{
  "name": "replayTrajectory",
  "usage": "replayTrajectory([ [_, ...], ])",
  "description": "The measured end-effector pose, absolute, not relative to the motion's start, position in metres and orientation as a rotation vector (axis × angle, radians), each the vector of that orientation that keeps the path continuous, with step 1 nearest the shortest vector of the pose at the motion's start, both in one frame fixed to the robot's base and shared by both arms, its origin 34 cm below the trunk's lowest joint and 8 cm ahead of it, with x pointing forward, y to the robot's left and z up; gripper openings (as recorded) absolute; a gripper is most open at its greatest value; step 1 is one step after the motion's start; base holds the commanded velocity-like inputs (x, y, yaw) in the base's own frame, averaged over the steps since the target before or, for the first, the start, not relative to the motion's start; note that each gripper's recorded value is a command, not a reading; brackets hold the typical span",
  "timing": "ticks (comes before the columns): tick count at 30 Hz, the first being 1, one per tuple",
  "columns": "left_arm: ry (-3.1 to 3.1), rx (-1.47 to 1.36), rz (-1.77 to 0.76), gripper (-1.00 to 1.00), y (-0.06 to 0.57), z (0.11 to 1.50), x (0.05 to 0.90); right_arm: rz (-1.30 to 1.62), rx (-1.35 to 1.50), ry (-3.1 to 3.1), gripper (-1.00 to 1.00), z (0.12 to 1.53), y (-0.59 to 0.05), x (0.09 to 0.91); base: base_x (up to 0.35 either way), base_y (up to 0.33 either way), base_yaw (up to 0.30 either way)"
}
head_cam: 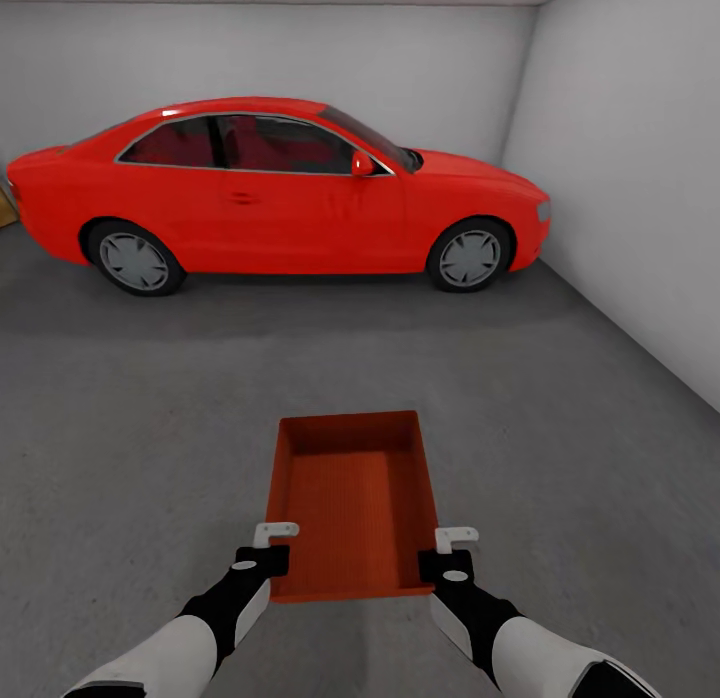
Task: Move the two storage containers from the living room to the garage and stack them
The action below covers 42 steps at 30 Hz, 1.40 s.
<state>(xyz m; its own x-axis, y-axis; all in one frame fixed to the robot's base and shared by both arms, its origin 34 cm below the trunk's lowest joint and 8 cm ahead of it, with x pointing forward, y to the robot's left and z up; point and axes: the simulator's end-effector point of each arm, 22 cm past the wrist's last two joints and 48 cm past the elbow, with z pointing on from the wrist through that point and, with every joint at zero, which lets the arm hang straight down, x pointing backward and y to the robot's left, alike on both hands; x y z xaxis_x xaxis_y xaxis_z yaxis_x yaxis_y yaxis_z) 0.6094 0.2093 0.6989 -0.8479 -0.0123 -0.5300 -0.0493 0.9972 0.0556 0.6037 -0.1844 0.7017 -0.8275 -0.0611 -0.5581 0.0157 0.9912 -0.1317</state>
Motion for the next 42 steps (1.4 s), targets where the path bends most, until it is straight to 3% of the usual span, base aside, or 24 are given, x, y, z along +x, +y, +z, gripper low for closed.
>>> replayTrajectory([
  [16, 2.582, -0.043, 0.09, -1.0, 0.2096, 0.6989, 0.6094, -0.174, -0.032, 2.54, -1.0, 0.7017, -0.1841, 0.6037, 0.0, 0.0, -0.016],
  [42, 2.582, -0.043, 0.091, -1.0, 0.2087, 0.699, 0.6094, -0.174, -0.031, 2.54, -1.0, 0.7016, -0.185, 0.6037, 0.0, 0.0, -0.28],
])
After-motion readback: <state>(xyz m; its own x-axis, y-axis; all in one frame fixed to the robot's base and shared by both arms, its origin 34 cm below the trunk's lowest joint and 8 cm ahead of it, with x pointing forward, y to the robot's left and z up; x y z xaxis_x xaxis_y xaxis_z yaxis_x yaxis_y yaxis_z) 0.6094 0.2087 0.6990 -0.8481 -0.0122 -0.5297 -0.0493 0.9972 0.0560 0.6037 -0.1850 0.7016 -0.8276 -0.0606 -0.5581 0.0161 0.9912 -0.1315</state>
